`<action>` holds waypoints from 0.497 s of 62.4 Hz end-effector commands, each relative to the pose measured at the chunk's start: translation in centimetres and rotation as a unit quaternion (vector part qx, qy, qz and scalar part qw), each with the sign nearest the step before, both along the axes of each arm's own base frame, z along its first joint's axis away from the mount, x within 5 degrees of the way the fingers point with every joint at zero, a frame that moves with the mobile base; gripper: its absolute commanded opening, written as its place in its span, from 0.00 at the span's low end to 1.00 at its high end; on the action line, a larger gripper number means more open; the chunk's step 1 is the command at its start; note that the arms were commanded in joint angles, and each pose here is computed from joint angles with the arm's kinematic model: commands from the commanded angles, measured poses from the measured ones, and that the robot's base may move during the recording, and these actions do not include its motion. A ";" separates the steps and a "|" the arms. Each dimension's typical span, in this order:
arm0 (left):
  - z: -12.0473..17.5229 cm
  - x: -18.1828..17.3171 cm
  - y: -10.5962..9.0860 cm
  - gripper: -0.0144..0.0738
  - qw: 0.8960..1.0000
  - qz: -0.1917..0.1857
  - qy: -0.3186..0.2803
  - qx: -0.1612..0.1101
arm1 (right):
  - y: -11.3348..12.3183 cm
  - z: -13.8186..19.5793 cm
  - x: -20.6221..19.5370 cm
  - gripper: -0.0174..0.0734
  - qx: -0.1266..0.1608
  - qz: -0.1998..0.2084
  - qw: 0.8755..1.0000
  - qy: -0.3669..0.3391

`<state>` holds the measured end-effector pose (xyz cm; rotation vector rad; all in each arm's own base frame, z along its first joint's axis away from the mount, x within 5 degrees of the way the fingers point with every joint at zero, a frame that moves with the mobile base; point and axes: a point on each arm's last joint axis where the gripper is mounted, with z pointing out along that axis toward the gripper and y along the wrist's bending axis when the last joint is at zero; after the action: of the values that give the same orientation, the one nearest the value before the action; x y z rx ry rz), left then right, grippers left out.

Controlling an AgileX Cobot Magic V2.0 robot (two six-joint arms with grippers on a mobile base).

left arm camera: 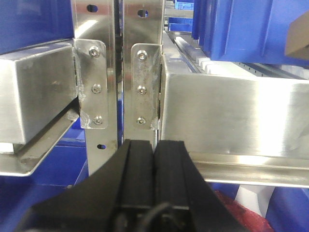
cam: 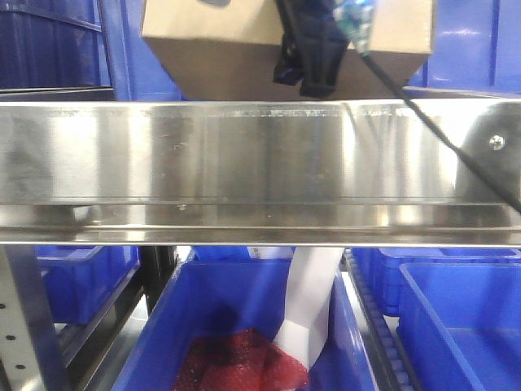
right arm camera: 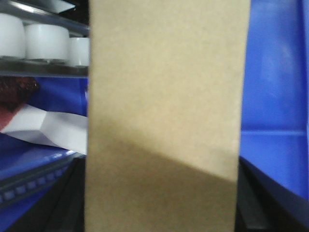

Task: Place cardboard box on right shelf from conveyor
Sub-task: 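Lower the held box onto the upper shelf with the right gripper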

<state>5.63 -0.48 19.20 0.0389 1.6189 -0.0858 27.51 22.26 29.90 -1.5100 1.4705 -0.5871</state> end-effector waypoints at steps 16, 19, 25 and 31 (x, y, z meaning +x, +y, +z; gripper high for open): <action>0.6 0.0 0.0 0.03 0.999 0.002 -0.042 -0.006 | 0.5 2.6 0.3 0.23 0.003 0.024 0.999 -0.047; 0.6 0.0 0.0 0.03 0.999 0.002 -0.042 -0.006 | 0.5 2.6 0.3 0.23 0.003 0.023 0.999 -0.047; 0.6 0.0 0.0 0.03 0.999 0.002 -0.042 -0.006 | 0.5 2.6 0.3 0.26 0.002 0.023 0.999 -0.047; 0.6 0.0 0.0 0.03 0.999 0.002 -0.042 -0.006 | 0.5 2.6 0.3 0.43 0.003 0.025 0.999 -0.047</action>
<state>5.63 -0.48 19.20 0.0389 1.6189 -0.0858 28.08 22.90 29.55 -1.5376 1.4523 -0.5967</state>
